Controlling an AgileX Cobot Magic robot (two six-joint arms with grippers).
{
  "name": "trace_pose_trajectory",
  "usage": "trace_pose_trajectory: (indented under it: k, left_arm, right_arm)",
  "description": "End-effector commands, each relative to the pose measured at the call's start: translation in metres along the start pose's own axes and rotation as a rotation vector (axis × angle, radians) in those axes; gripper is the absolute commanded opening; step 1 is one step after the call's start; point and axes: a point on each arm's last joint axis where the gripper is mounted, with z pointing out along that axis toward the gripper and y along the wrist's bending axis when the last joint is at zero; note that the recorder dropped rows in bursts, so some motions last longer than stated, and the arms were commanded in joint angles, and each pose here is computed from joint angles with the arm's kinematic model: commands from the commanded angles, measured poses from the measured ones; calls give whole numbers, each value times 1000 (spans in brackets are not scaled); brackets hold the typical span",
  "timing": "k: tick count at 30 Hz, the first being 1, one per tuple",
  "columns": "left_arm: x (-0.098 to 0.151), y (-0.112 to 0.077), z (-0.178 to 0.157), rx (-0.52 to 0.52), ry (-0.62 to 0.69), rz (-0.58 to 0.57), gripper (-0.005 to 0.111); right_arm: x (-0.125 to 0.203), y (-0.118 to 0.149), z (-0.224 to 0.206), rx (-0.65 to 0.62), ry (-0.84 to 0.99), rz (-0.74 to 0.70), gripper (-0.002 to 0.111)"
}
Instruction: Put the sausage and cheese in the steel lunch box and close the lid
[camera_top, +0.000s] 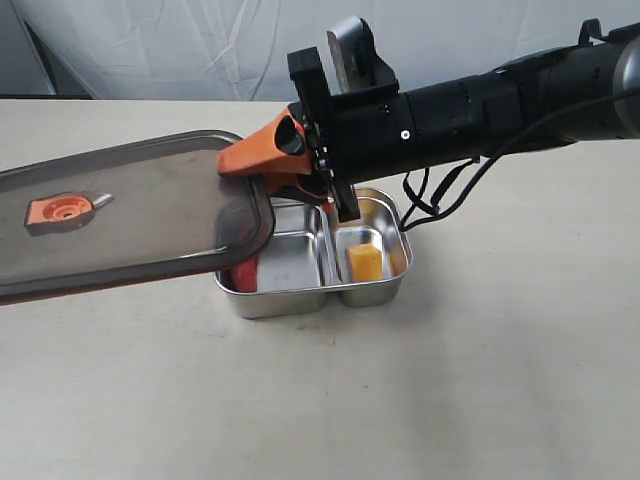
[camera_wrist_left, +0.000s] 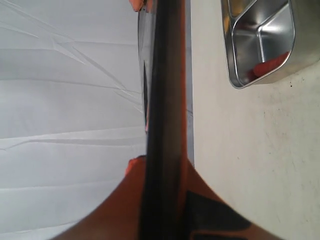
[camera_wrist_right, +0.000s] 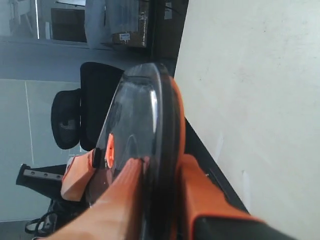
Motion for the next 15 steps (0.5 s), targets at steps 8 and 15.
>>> trace_pose_trajectory:
  k: [8, 15]
  left_arm:
    - [-3, -3, -5, 9, -33, -176, 35]
    - [-3, -11, -11, 38, -35, -237, 59]
  right_arm:
    - [3, 0, 0, 9, 43, -113, 0]
    - [3, 9, -2, -6, 28, -154, 0]
